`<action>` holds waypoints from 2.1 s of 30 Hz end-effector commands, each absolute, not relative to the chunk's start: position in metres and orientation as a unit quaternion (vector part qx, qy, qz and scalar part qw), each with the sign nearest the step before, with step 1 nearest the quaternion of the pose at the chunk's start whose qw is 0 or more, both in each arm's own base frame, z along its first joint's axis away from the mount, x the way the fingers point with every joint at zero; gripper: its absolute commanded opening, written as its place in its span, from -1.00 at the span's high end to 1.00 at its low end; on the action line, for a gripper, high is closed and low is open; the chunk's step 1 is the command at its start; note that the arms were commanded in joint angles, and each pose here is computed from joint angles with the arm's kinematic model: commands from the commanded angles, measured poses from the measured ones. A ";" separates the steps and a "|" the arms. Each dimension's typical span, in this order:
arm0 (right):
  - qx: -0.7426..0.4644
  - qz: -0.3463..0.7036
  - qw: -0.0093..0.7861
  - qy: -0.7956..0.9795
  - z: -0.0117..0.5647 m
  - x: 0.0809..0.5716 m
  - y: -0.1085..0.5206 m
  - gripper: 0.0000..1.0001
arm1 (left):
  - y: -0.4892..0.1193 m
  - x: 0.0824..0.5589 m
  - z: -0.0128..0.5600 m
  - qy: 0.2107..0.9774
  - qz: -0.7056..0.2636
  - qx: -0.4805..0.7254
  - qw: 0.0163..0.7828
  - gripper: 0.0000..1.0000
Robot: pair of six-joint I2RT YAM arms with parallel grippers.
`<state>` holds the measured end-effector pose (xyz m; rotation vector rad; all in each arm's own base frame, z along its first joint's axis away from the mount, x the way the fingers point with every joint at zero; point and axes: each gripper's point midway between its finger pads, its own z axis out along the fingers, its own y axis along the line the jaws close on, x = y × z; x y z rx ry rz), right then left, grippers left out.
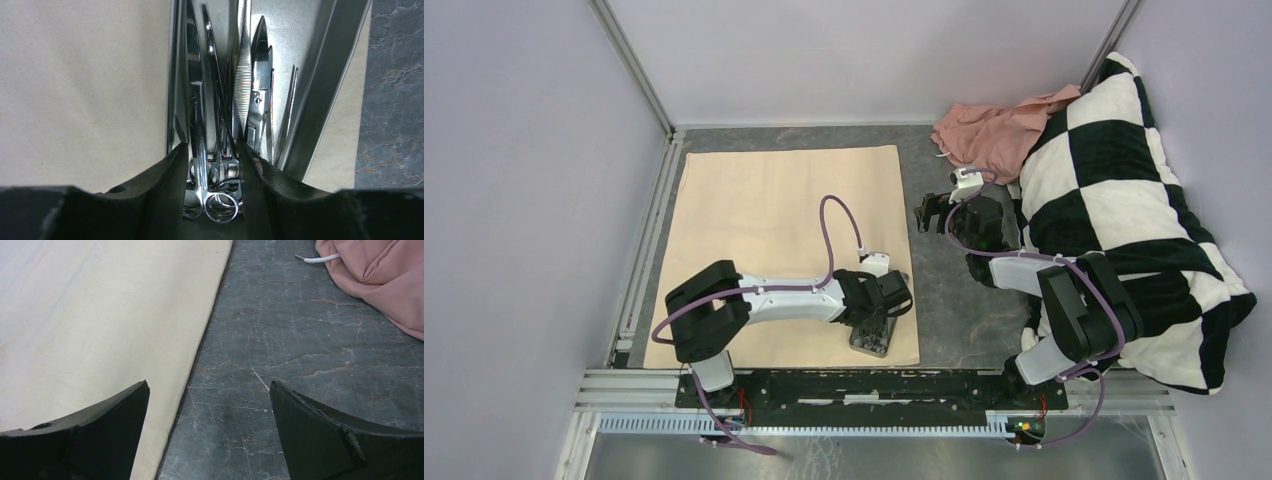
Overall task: Open and lay out the surgical kit
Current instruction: Pick up the medical item from the container.
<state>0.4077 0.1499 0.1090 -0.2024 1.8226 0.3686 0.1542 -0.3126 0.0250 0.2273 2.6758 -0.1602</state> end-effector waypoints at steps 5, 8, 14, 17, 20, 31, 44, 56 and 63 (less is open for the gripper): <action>-0.084 0.171 0.613 0.767 0.127 0.418 0.155 -0.95 | -0.327 0.154 0.021 0.967 -0.094 0.073 0.226 0.21; -0.084 0.172 0.613 0.767 0.127 0.418 0.155 -0.95 | -0.327 0.153 0.021 0.967 -0.093 0.076 0.225 0.42; -0.084 0.173 0.611 0.768 0.126 0.418 0.155 -0.96 | -0.323 0.153 0.018 0.967 -0.088 0.076 0.226 0.56; -0.084 0.174 0.611 0.768 0.126 0.418 0.156 -0.95 | -0.323 0.153 0.018 0.967 -0.088 0.076 0.226 0.67; -0.085 0.175 0.610 0.768 0.126 0.419 0.156 -0.96 | -0.326 0.154 0.024 0.966 -0.094 0.079 0.229 0.74; -0.086 0.173 0.613 0.766 0.127 0.418 0.156 -0.95 | -0.327 0.159 0.054 0.957 -0.115 0.080 0.255 0.96; -0.085 0.174 0.613 0.766 0.127 0.418 0.156 -0.95 | -0.325 0.162 0.072 0.951 -0.127 0.076 0.270 0.96; -0.086 0.173 0.612 0.767 0.126 0.418 0.155 -0.95 | -0.342 0.163 0.055 0.954 -0.132 0.099 0.249 0.91; -0.087 0.173 0.612 0.767 0.126 0.418 0.155 -0.95 | -0.342 0.165 0.041 0.959 -0.122 0.105 0.232 0.76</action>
